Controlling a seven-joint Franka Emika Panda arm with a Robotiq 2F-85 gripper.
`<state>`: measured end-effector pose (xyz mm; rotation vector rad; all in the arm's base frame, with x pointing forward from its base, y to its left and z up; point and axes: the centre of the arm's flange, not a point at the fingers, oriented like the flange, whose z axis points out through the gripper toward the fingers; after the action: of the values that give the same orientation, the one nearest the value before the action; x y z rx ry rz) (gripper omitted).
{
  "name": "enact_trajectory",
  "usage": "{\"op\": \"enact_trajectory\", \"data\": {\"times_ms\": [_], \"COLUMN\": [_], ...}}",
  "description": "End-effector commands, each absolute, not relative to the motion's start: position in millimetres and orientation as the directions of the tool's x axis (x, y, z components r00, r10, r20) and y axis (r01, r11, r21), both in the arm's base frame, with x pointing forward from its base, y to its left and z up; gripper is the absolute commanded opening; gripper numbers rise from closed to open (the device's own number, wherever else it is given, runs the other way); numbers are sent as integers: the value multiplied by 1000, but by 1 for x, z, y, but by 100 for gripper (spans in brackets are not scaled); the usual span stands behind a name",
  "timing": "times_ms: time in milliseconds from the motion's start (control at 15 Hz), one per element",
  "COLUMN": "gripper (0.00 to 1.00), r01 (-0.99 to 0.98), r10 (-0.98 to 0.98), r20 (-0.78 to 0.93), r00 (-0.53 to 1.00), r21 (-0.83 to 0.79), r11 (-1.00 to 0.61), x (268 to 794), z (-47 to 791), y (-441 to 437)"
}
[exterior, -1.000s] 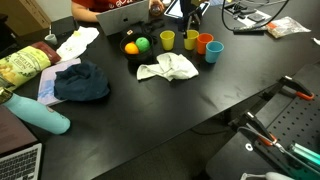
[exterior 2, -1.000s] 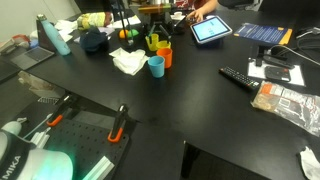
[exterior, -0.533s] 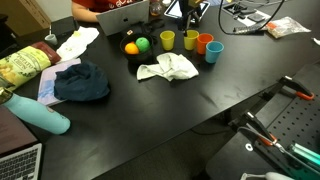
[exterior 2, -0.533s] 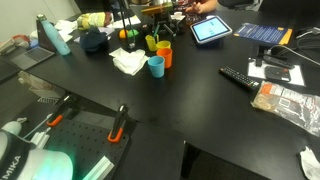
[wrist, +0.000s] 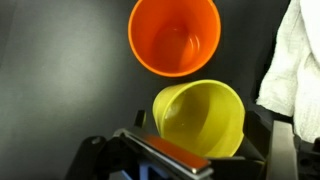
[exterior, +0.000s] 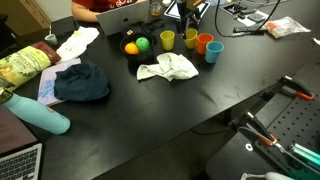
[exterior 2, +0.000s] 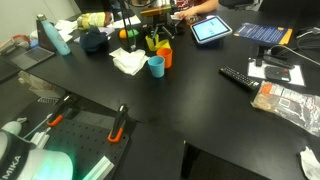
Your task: Stack the second yellow cup from the top of the table into the orange cup, stack the yellow and orange cup into the yellow cup, stack the yellow orange and yellow cup into the blue cup
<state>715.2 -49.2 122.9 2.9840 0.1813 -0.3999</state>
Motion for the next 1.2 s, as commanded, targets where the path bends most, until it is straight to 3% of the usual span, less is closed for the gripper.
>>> {"op": "enact_trajectory", "data": {"times_ms": [0, 133, 200, 733, 867, 1133], "gripper": [100, 83, 66, 5, 0, 2], "r01": [139, 140, 141, 143, 140, 119], "r10": [104, 104, 104, 103, 97, 78], "r20": [-288, -287, -287, -279, -281, -294], "r00": [952, 952, 952, 955, 955, 952], "r21": [104, 108, 111, 129, 138, 124], "r11": [-985, -984, -984, -981, -980, -985], "x": [728, 728, 728, 730, 730, 720], "z": [121, 121, 121, 126, 128, 156], "y": [-49, -51, -52, -55, -57, -59]}}
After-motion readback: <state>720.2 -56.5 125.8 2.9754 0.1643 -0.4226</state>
